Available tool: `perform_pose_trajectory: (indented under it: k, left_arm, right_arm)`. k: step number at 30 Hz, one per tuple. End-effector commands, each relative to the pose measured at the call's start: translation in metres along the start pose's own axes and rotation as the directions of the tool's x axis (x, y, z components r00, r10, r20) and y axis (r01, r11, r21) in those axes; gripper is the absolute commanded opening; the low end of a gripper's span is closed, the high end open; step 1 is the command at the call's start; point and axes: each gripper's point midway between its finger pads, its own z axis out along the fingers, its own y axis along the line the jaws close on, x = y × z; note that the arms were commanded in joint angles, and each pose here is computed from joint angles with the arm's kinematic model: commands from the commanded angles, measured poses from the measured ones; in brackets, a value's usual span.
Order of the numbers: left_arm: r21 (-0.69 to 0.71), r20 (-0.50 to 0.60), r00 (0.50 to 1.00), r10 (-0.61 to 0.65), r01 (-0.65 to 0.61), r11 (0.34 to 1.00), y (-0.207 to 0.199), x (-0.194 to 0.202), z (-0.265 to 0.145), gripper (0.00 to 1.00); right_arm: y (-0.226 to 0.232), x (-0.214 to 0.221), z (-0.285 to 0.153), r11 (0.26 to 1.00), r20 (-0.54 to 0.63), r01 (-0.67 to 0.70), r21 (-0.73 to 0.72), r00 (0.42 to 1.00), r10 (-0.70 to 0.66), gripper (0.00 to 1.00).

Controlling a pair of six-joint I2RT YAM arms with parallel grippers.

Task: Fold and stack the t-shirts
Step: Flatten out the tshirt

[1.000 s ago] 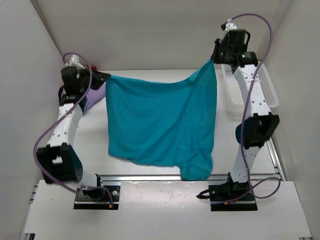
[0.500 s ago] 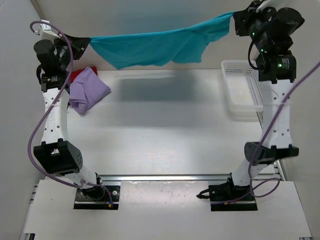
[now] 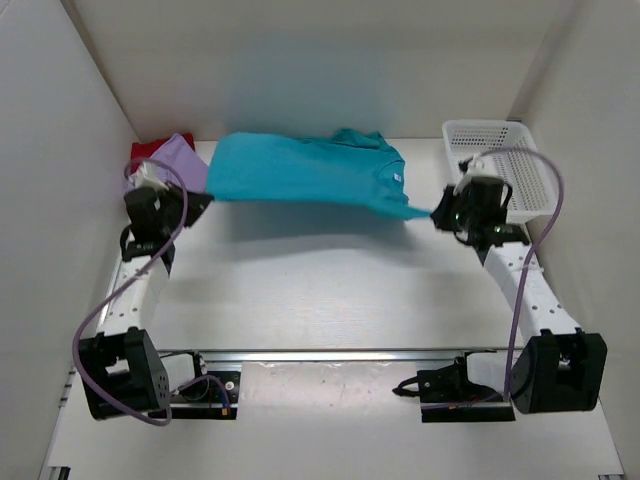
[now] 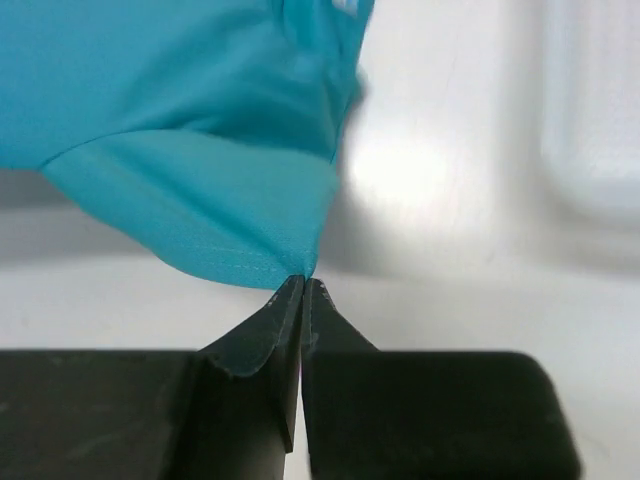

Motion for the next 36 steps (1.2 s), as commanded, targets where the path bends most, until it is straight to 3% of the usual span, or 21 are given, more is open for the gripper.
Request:
perform_pose_trajectory:
  k: [1,5,8,12,21,29,36]
  left_arm:
    - [-0.055,-0.006,1.000,0.012,-0.013,0.998,0.041,0.043,-0.019,0.00]
    - [-0.173,-0.117,0.992,-0.052,0.031,0.984,0.106,0.108,-0.040,0.00]
    - [-0.218,-0.179,0.982,-0.059,0.019,0.976,0.125,0.138,-0.055,0.00]
    - [-0.230,-0.202,0.979,-0.029,-0.019,0.973,0.130,0.151,-0.071,0.00]
    - [-0.216,-0.274,0.961,0.023,-0.085,0.973,0.130,0.173,-0.097,0.00]
    - [-0.195,-0.201,0.979,-0.043,0.003,0.981,0.108,0.140,-0.064,0.00]
    - [-0.250,-0.158,0.971,-0.178,0.135,0.959,0.125,0.132,-0.034,0.00]
  right_arm:
    - [0.001,0.040,-0.016,0.998,0.033,-0.057,-0.027,0.998,0.058,0.00]
    - [-0.006,0.136,-0.030,0.982,-0.153,-0.189,-0.002,0.970,0.187,0.00]
    - [-0.009,0.166,-0.050,0.974,-0.236,-0.225,0.020,0.946,0.224,0.00]
    - [0.003,0.183,-0.078,0.967,-0.277,-0.255,-0.003,0.929,0.244,0.00]
    - [0.027,0.182,-0.104,0.978,-0.289,-0.203,-0.044,0.940,0.182,0.00]
    - [0.008,0.135,-0.044,0.972,-0.228,-0.234,-0.034,0.949,0.220,0.00]
    - [0.001,0.088,0.017,0.971,-0.182,-0.239,-0.010,0.955,0.233,0.00]
